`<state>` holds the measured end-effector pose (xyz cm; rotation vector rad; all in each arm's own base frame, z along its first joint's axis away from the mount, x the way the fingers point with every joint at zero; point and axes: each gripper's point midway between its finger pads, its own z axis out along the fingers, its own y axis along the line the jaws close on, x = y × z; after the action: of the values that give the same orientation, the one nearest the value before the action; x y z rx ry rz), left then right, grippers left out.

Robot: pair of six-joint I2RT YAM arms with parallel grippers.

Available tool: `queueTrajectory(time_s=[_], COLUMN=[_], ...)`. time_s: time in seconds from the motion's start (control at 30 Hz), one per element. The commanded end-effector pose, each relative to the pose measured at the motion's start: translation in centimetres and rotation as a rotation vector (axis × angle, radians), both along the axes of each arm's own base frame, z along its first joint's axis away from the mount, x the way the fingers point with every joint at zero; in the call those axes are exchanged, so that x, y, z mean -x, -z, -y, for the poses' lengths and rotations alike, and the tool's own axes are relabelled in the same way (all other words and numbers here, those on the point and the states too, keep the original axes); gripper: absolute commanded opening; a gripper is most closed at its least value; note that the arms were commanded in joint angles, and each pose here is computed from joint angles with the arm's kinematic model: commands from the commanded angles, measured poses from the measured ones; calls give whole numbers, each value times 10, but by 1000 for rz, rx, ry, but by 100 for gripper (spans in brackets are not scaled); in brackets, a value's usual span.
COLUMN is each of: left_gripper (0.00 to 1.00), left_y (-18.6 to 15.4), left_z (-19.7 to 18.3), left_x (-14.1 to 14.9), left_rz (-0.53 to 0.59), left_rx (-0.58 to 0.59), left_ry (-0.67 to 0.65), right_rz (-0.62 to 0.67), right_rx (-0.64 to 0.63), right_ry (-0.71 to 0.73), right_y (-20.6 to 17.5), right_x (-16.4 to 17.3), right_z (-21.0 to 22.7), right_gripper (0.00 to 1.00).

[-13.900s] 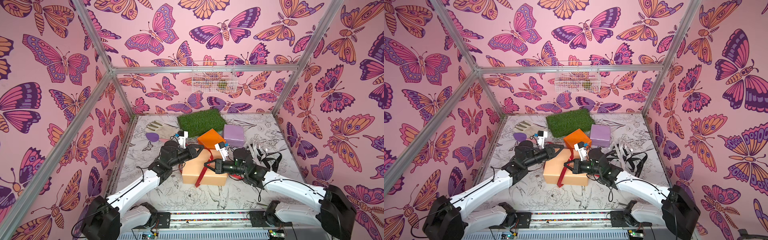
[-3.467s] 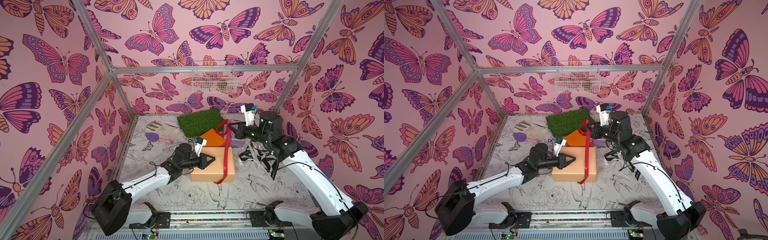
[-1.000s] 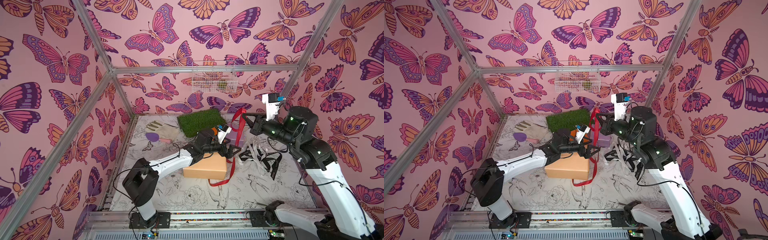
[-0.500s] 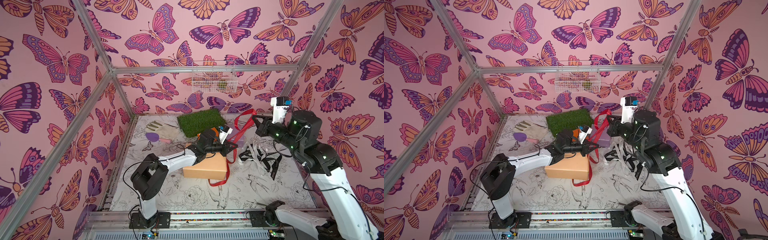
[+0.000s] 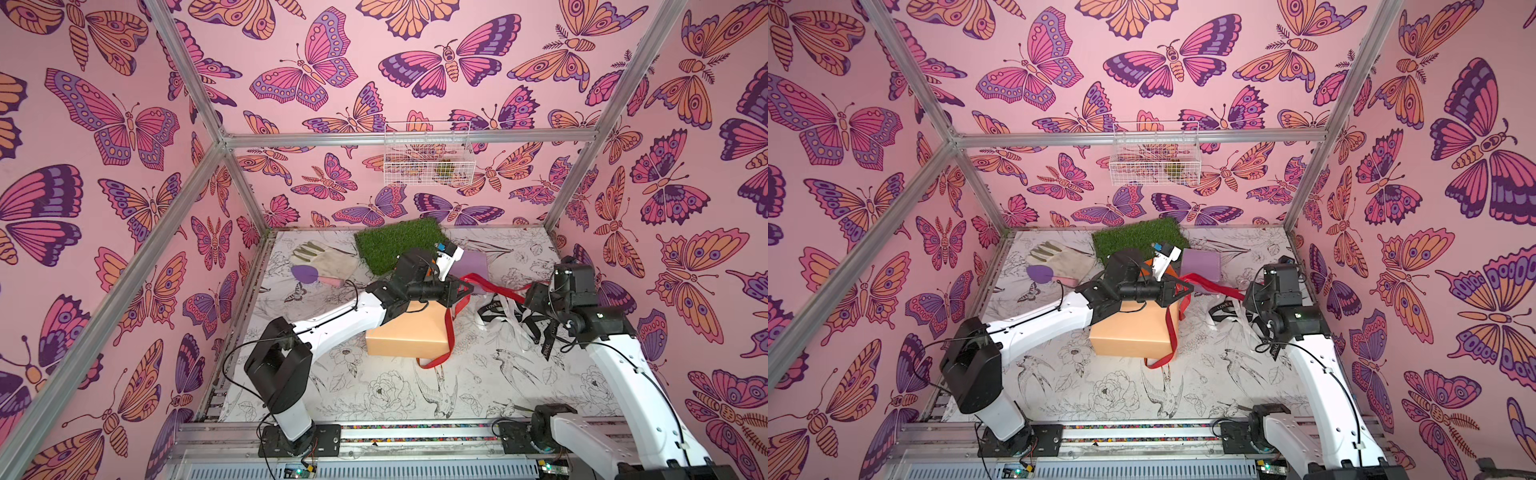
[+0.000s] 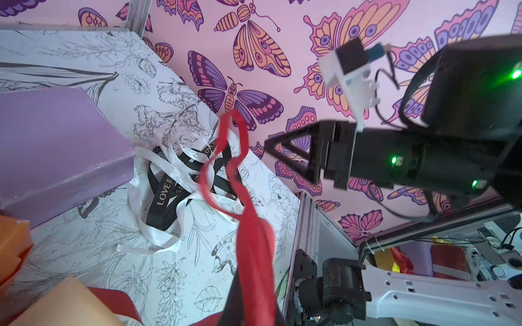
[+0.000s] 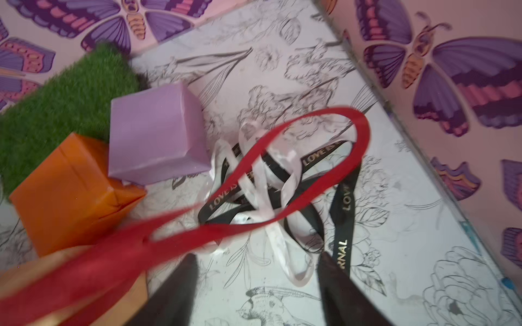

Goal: Untie the ribbon bows on the gift boxes
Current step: Pull the ribbon from the gift box.

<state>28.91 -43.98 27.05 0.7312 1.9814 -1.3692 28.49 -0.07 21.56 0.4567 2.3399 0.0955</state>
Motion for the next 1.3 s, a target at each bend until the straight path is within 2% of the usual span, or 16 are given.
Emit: queueTrajectory(time_s=[0.0, 0.2, 0.33, 0.43, 0.6, 0.83, 1.03, 1.17, 1.27], left_gripper=[0, 0, 0, 0, 0, 0, 0, 0, 0], left_y=[35, 44, 40, 37, 40, 36, 38, 41, 40], left_z=[6, 14, 10, 8, 7, 7, 7, 8, 9], left_x=[-8, -11, -10, -7, -6, -5, -7, -8, -8], left_rz=[-109, -171, -166, -164, -176, -170, -164, -166, -169], left_rx=[-88, -92, -95, -95, -100, -96, -102, -108, -103], left_ry=[-33, -34, -45, -45, -43, -36, -47, -49, -44], right_rz=[43, 306, 451, 509, 568, 547, 537, 528, 513], right_rx=[-140, -402, -436, -383, -308, -235, -288, -284, -270], right_ry=[-223, -610, -702, -786, -930, -912, -1036, -1067, -1040], right_y=[-12, -28, -35, -31, -10, 5, 4, 8, 14], right_x=[12, 32, 31, 30, 33, 15, 24, 29, 23], right_z=[-43, -115, -131, -150, -184, -188, -217, -228, -230], right_gripper=[99, 98, 96, 97, 99, 99, 99, 100, 93])
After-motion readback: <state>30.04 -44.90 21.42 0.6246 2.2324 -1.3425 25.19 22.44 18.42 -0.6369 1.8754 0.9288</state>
